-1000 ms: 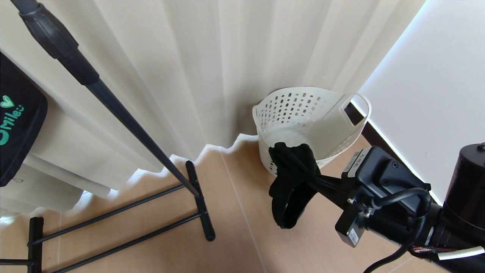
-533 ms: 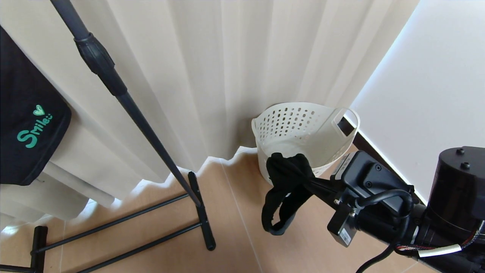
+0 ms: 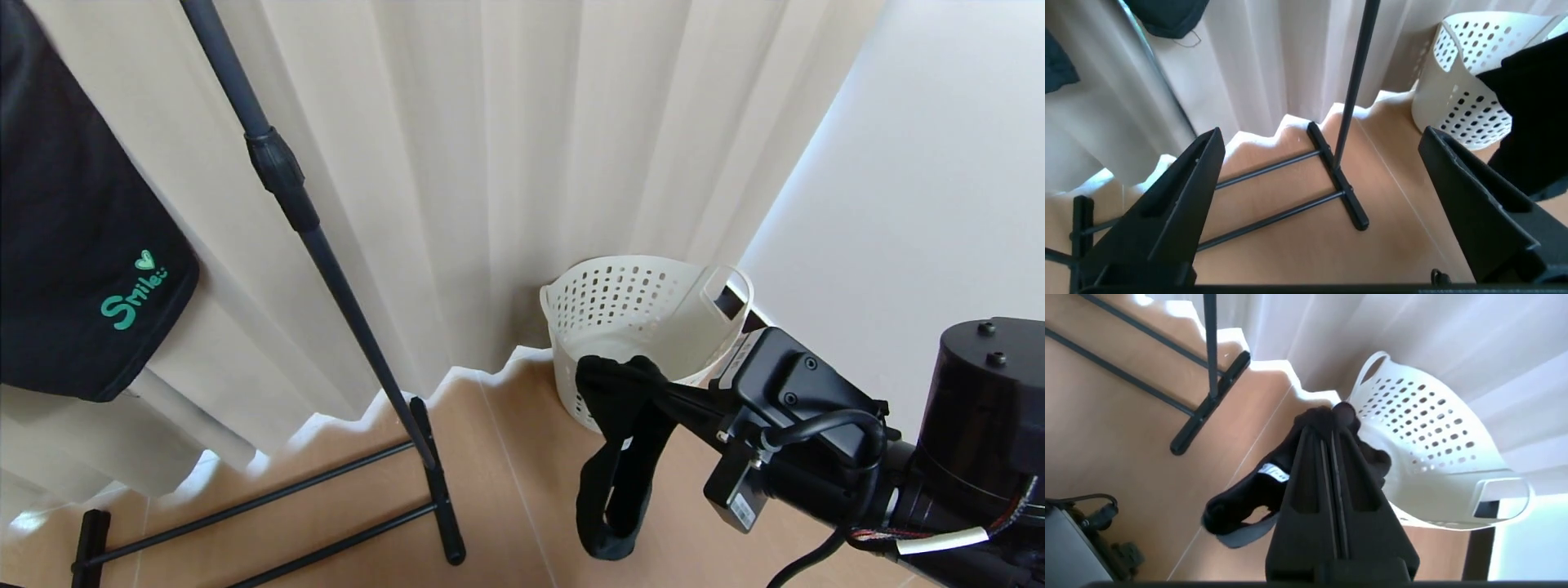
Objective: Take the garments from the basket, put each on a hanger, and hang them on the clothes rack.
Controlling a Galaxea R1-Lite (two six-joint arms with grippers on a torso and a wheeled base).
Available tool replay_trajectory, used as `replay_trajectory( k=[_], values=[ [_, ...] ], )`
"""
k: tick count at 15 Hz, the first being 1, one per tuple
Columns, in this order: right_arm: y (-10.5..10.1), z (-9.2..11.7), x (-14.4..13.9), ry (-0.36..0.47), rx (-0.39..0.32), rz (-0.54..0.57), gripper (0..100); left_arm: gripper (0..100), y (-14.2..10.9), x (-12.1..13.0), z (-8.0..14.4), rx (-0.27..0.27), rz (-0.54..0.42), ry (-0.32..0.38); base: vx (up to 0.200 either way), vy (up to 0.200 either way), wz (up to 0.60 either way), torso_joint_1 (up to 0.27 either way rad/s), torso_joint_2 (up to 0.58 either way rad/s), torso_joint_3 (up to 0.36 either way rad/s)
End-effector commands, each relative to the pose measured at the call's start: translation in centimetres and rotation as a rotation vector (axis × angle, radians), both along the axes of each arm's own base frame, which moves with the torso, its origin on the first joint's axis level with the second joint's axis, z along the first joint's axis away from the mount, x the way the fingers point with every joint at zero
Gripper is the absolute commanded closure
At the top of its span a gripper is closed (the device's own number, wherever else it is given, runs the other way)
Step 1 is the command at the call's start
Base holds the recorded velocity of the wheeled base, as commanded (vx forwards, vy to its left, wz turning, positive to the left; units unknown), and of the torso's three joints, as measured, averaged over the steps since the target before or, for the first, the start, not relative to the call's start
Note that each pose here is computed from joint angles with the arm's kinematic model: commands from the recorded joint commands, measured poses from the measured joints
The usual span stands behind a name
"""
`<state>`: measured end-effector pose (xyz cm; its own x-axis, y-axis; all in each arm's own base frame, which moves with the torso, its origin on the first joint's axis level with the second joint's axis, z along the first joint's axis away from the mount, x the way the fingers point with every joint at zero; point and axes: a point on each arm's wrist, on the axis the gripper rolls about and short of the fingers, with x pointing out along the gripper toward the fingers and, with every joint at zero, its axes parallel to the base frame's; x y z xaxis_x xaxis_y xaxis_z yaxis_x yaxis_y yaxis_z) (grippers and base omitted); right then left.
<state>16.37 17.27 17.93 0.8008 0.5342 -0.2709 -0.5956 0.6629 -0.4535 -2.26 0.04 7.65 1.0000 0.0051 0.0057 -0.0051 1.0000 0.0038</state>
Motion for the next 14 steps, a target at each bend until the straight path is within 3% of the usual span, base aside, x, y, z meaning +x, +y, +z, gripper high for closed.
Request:
replay_trajectory(
  k=[1, 7, 14],
  values=[
    [0.10, 0.00, 0.07, 0.000, 0.000, 0.001, 100, 0, 0.00, 0.00, 0.00, -0.001, 0.001, 0.000, 0.000, 0.000, 0.00, 0.002, 0.00, 0.207],
    [0.16, 0.08, 0.12, -0.001, 0.004, 0.003, 100, 0, 0.00, 0.00, 0.00, 0.001, 0.000, 0.000, 0.000, 0.000, 0.00, 0.003, -0.03, 0.172],
    [0.16, -0.04, 0.12, 0.001, -0.001, 0.004, 100, 0, 0.00, 0.00, 0.00, 0.001, 0.001, 0.000, 0.000, 0.000, 0.00, 0.060, -0.40, -0.137]
  ],
)
